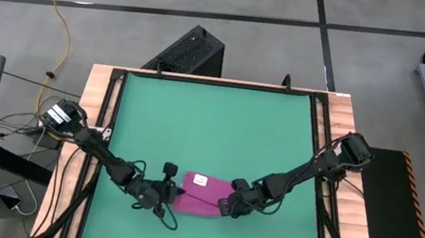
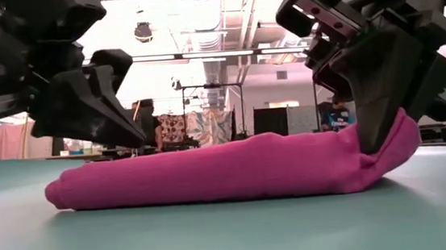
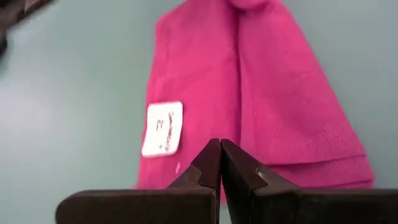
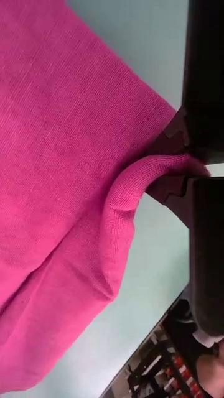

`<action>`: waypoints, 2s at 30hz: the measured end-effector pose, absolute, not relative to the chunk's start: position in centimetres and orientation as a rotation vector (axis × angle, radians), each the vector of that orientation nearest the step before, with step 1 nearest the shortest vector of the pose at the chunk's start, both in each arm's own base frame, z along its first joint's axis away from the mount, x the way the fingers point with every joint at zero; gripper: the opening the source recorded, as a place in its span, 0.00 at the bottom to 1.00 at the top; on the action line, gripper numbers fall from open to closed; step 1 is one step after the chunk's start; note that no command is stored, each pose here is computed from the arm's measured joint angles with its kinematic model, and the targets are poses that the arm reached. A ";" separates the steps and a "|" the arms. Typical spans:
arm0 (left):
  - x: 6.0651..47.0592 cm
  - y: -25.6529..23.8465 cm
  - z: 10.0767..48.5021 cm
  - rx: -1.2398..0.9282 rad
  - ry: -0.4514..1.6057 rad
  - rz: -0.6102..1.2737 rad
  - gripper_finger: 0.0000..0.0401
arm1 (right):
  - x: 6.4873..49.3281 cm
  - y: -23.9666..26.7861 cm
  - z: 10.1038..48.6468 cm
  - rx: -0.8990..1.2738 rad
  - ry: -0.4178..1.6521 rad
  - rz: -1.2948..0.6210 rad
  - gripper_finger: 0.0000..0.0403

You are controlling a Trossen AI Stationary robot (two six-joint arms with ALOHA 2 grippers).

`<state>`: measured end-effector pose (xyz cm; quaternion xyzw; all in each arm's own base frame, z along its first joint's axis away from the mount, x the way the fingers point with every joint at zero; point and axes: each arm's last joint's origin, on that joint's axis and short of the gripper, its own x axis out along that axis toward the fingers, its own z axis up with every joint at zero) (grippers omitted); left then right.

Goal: Roll towel
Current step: Roll the pink towel

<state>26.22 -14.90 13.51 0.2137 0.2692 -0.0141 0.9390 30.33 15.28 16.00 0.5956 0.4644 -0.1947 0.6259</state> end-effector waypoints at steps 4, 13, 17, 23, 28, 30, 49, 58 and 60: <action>27.4 -13.8 13.5 0.491 0.526 -0.126 0.00 | 30.6 15.1 16.1 1.342 1.053 -0.411 0.05; 27.7 -14.0 13.3 0.544 0.498 -0.293 0.00 | 30.5 15.1 16.0 1.283 1.061 -0.387 0.05; 27.9 -14.0 11.8 0.535 0.536 -0.341 0.00 | 30.5 15.1 16.0 1.261 1.066 -0.378 0.05; 28.8 -12.9 10.0 0.450 0.583 -0.288 0.00 | 30.4 15.1 16.0 1.250 1.082 -0.363 0.05; 28.8 -12.7 9.5 0.203 0.656 -0.322 0.00 | 30.6 15.2 16.2 1.335 1.164 -0.305 0.05; 28.7 -12.9 9.5 0.092 0.679 -0.327 0.00 | 30.6 14.9 16.2 1.367 1.207 -0.294 0.05; 27.3 -16.9 10.4 -0.367 0.654 -0.301 0.00 | 31.7 12.2 16.2 1.434 1.254 -0.284 0.05; 27.1 -17.3 10.4 -0.433 0.668 -0.306 0.00 | 32.6 10.4 16.6 1.485 1.231 -0.226 0.05; 27.1 -17.4 10.6 -0.441 0.654 -0.313 0.00 | 32.5 9.9 16.5 1.488 1.257 -0.233 0.05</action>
